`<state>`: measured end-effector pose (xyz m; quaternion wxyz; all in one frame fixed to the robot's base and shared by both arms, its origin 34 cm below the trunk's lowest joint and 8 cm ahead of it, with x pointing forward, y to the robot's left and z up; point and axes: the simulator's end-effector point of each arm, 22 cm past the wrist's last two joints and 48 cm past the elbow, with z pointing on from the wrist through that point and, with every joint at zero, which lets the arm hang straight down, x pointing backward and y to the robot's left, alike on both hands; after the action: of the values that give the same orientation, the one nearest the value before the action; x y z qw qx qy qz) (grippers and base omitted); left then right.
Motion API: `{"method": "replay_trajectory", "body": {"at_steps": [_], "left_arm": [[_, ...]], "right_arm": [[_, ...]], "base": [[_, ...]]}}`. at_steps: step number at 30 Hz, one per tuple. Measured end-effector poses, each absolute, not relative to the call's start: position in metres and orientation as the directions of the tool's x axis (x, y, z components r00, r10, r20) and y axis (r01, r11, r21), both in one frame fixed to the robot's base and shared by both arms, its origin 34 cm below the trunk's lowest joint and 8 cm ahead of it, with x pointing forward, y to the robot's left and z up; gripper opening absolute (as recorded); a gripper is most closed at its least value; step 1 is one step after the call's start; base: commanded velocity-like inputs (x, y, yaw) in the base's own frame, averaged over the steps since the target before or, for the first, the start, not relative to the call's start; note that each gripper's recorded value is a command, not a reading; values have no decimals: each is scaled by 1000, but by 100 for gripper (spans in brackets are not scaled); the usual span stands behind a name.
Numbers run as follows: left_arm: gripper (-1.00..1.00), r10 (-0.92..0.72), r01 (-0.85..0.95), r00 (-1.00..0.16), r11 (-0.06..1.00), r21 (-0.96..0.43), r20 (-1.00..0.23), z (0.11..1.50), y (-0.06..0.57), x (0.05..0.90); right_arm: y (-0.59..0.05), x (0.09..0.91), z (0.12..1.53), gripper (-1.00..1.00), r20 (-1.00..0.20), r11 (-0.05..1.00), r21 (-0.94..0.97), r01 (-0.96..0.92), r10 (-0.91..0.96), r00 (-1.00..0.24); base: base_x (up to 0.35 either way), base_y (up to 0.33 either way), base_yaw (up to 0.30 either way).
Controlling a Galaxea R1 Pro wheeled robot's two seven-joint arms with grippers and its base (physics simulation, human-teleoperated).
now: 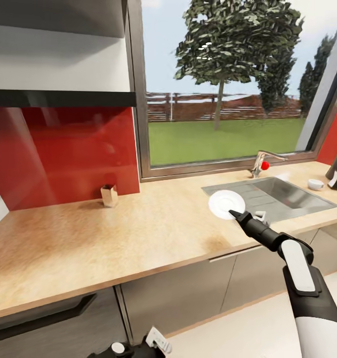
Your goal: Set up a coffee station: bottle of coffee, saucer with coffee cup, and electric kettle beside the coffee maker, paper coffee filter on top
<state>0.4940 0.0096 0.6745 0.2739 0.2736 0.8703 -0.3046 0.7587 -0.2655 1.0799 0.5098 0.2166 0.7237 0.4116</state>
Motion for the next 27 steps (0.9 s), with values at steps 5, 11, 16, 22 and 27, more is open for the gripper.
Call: {"method": "replay_trajectory", "body": {"at_steps": [5,11,16,22,27], "left_arm": [[100,299,612,-696,723,-321,-653,662,25,494],[100,296,606,-696,731,-313,-654,661,27,495],[100,292,601,-697,736,-312,-655,661,28,496],[100,290,601,-696,736,-312,-656,662,28,497],[100,291,599,-696,739,-308,-656,661,29,497]], "right_arm": [[-264,758,1078,-100,-559,569,816,-104,731,-391],[-259,757,1076,-100,-554,565,818,-106,725,-410],[-257,756,1076,-100,-549,560,821,-108,724,-417],[-257,756,1075,-100,-548,561,821,-106,724,-419],[-259,756,1073,-100,-550,566,818,-100,722,-419]], "base": [[0,0,-259],[0,0,-260],[0,0,-229],[0,0,-44],[145,-99,-4]]}}
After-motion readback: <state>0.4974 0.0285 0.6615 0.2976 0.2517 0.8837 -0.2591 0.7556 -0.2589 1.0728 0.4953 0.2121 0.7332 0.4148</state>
